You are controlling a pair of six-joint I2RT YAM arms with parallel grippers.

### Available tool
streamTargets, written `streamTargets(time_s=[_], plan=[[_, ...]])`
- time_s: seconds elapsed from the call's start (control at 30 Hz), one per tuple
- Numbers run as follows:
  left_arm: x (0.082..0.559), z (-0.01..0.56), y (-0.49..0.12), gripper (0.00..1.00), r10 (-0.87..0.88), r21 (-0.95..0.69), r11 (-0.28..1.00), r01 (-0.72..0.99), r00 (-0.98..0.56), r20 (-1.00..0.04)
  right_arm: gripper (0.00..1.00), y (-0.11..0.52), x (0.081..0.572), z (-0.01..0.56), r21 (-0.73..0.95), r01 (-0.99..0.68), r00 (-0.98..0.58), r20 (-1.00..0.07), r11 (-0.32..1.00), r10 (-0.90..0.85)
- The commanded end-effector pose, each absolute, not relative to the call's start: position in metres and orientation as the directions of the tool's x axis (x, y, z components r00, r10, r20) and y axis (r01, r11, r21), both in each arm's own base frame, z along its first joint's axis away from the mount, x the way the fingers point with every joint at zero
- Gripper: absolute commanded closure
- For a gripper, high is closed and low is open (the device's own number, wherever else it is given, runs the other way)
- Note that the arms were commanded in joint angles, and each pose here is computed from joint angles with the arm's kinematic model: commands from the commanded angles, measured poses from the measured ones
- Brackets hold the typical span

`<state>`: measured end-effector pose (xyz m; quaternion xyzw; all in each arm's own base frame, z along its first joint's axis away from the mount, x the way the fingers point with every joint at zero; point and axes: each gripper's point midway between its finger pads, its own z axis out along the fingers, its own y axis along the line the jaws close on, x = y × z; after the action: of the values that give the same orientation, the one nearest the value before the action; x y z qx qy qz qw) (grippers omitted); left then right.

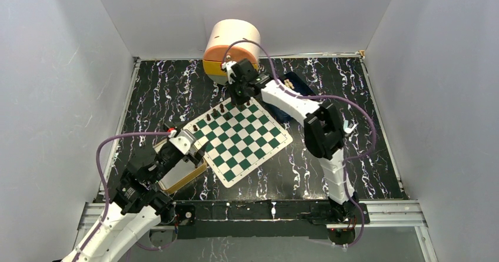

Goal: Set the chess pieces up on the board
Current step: Place the chess piece on the chessboard.

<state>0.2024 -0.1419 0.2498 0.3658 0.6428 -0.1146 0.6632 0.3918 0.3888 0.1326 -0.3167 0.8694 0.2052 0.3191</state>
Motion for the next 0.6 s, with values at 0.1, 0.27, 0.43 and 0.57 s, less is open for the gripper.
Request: streamTargets(time_s=[0.1,0.27,0.43,0.57], plan=[[0.208,0.254,-0.119,0.09,0.346,0.37,0.768,0.522,0.149,-0.926,0.87,0.401,0.393,0.109,0.081,-0.716,-0.583,-0.615,0.693,-0.531],[0.207,0.254,-0.12,0.09,0.347,0.372,0.764,0.527,0.15,-0.926,0.87,0.403,0.401,0.092,0.032,-0.708,-0.585,-0.585,0.706,-0.561],[0.207,0.254,-0.12,0.09,0.351,0.376,0.762,0.527,0.151,-0.924,0.86,0.399,0.405,0.081,0.0,-0.701,-0.589,-0.564,0.713,-0.579],[0.207,0.253,-0.121,0.09,0.352,0.376,0.758,0.533,0.15,-0.924,0.85,0.399,0.406,0.076,-0.002,-0.7,-0.591,-0.56,0.714,-0.581]])
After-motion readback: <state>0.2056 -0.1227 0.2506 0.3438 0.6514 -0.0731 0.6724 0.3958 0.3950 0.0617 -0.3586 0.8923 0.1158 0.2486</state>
